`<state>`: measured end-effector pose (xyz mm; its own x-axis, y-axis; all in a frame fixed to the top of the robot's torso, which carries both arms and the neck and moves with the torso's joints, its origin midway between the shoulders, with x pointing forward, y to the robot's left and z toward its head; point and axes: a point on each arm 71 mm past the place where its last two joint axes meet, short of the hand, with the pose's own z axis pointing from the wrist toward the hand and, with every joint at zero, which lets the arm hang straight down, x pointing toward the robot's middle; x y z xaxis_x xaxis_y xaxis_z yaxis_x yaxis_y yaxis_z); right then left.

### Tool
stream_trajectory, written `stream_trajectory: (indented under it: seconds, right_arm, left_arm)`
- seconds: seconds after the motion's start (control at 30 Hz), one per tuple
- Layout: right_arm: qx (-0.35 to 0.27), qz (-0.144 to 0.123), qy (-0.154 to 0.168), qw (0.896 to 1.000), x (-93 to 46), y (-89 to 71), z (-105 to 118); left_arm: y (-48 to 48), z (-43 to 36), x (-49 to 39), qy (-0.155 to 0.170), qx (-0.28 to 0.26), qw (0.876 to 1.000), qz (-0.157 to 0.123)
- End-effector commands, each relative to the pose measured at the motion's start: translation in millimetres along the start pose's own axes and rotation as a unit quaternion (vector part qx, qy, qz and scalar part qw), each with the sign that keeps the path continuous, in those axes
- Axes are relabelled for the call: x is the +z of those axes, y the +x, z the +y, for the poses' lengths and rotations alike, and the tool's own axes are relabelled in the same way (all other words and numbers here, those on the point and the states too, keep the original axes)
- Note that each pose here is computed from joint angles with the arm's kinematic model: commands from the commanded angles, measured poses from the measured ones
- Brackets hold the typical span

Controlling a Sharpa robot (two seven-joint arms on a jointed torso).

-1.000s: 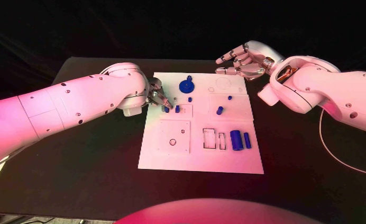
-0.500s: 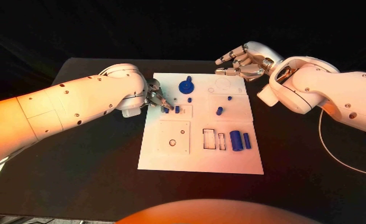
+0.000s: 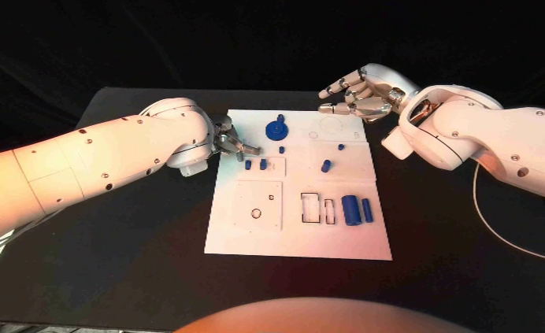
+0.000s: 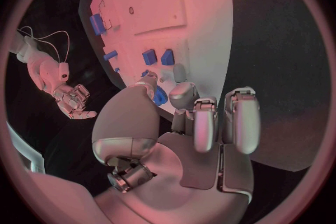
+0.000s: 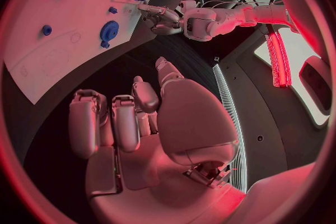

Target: Assemble the parts on the task board

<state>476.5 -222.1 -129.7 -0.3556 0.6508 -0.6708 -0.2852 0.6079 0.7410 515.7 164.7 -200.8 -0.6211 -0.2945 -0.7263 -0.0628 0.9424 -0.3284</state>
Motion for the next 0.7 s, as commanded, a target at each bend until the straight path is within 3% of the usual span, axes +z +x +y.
stream_trajectory:
  seconds: [0.03,0.23,0.4,0.57,0.7]
  right_arm:
    - [-0.002,0.009,-0.004,1.000,0.2,1.8,0.3]
    - [-0.002,0.008,-0.002,1.000,-0.7,1.4,-1.0]
    - [-0.002,0.008,-0.001,1.000,-0.9,1.4,-1.3]
    - [-0.001,0.009,-0.002,1.000,-0.4,2.1,-1.0]
    - [-0.001,0.010,-0.002,1.000,0.2,2.9,-0.5]
  left_arm:
    - [-6.2,-3.1,-1.6,0.029,-0.055,0.997,-0.041]
    - [-11.0,-5.3,-3.4,0.077,-0.109,0.989,-0.060]
    - [-13.2,-18.0,-5.0,0.155,-0.124,0.978,-0.069]
    - [-11.1,-40.5,-5.4,0.257,-0.052,0.960,-0.102]
    - [-4.0,-53.7,-3.2,0.302,0.016,0.945,-0.122]
